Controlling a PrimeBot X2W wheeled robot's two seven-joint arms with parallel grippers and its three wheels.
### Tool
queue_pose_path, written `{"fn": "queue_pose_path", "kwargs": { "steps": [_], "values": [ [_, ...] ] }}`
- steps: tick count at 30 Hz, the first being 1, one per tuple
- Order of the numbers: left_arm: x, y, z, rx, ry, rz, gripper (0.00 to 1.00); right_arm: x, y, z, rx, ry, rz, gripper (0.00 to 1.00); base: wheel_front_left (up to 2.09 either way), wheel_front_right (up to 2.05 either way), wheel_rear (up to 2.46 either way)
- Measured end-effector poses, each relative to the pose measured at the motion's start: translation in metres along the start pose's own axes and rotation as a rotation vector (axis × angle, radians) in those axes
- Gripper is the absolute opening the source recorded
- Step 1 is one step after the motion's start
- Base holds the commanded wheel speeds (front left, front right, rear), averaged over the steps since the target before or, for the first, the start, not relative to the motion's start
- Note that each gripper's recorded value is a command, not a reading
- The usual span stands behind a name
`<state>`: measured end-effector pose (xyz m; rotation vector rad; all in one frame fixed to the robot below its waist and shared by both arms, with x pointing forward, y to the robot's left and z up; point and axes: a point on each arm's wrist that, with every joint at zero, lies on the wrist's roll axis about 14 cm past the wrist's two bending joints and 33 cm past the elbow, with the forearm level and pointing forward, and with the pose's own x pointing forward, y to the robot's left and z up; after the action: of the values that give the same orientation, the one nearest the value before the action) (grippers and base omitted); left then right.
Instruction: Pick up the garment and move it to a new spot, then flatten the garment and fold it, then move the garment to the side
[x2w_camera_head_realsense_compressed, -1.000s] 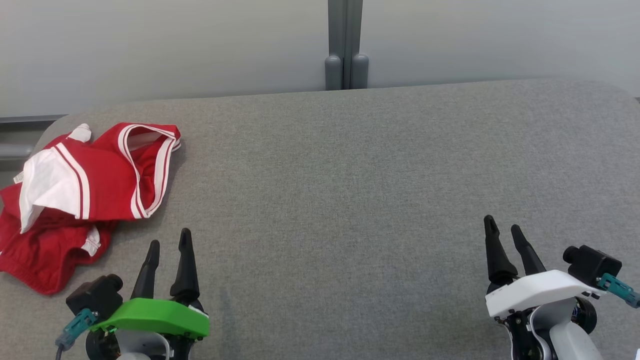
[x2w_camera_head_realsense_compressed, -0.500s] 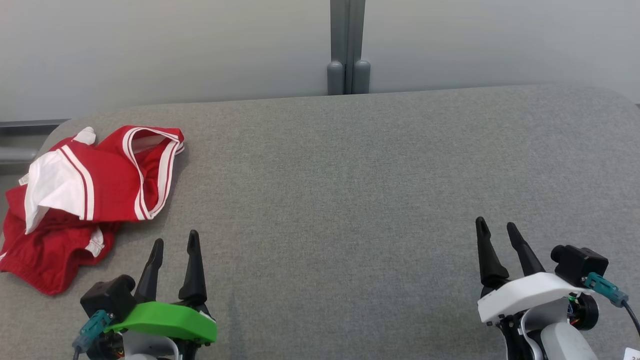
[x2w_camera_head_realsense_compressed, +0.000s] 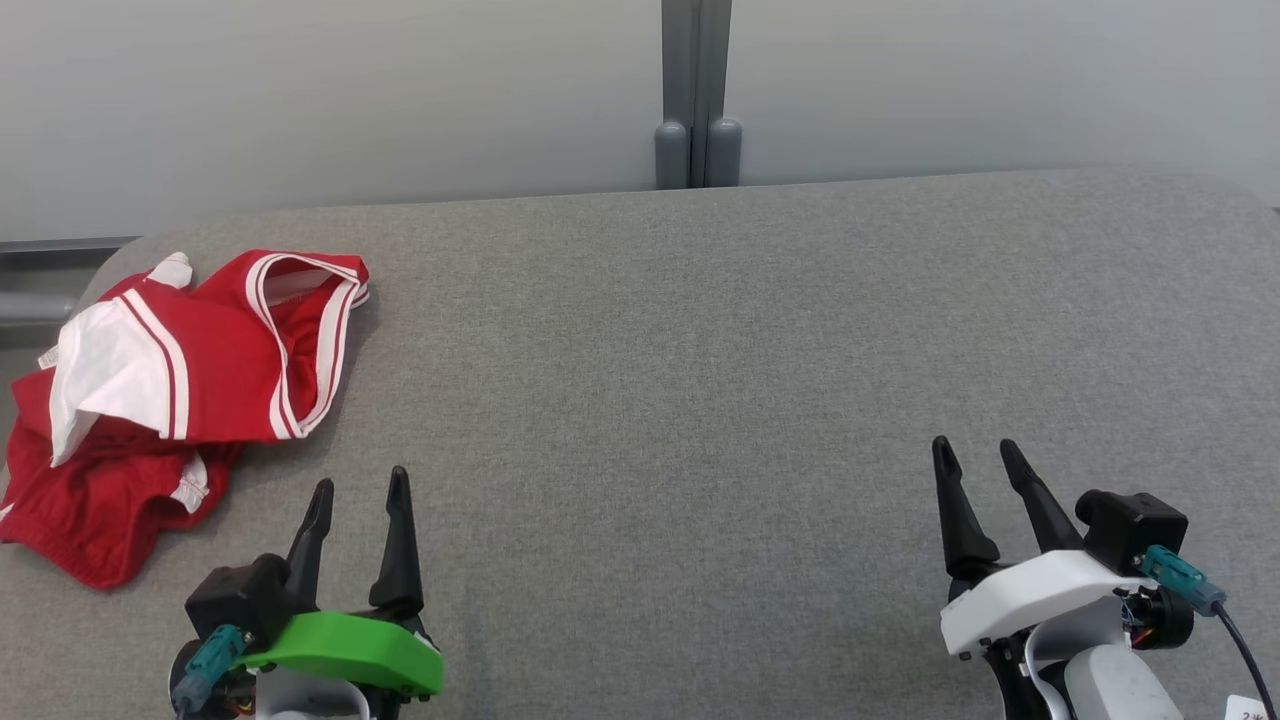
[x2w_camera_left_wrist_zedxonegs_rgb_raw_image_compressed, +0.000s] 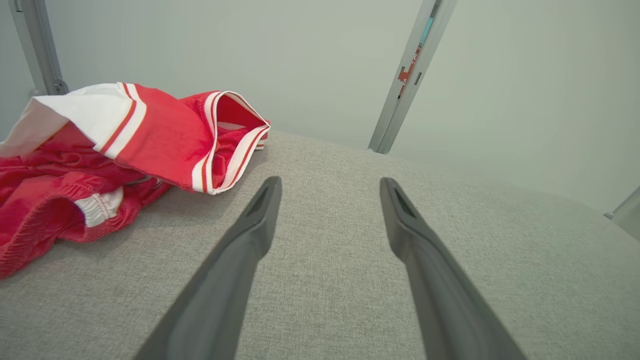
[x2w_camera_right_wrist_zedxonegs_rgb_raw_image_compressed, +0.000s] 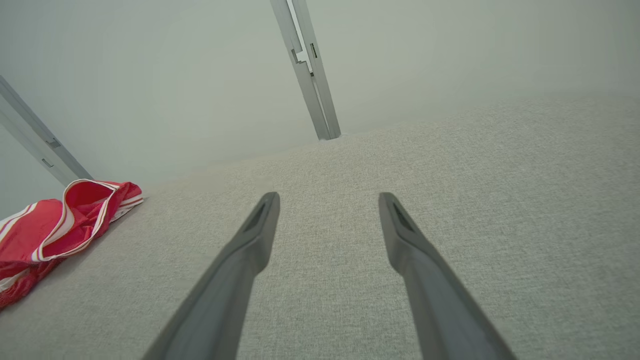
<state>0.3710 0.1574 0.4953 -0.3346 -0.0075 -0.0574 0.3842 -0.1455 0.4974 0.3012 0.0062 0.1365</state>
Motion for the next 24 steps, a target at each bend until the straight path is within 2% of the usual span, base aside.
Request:
{"fn": "queue_pose_path", "kwargs": {
  "steps": [16, 24],
  "values": [
    [0.000, -0.003, 0.001, 0.022, -0.021, 0.000, 1.00, 0.002, 0.008, -0.001, -0.080, -0.008, 0.036, 1.00, 0.00, 0.00, 0.00],
    [0.000, -0.006, 0.001, 0.067, -0.030, -0.012, 1.00, 0.002, 0.015, -0.002, -0.123, -0.013, 0.062, 1.00, 0.00, 0.00, 0.00]
  ]
}}
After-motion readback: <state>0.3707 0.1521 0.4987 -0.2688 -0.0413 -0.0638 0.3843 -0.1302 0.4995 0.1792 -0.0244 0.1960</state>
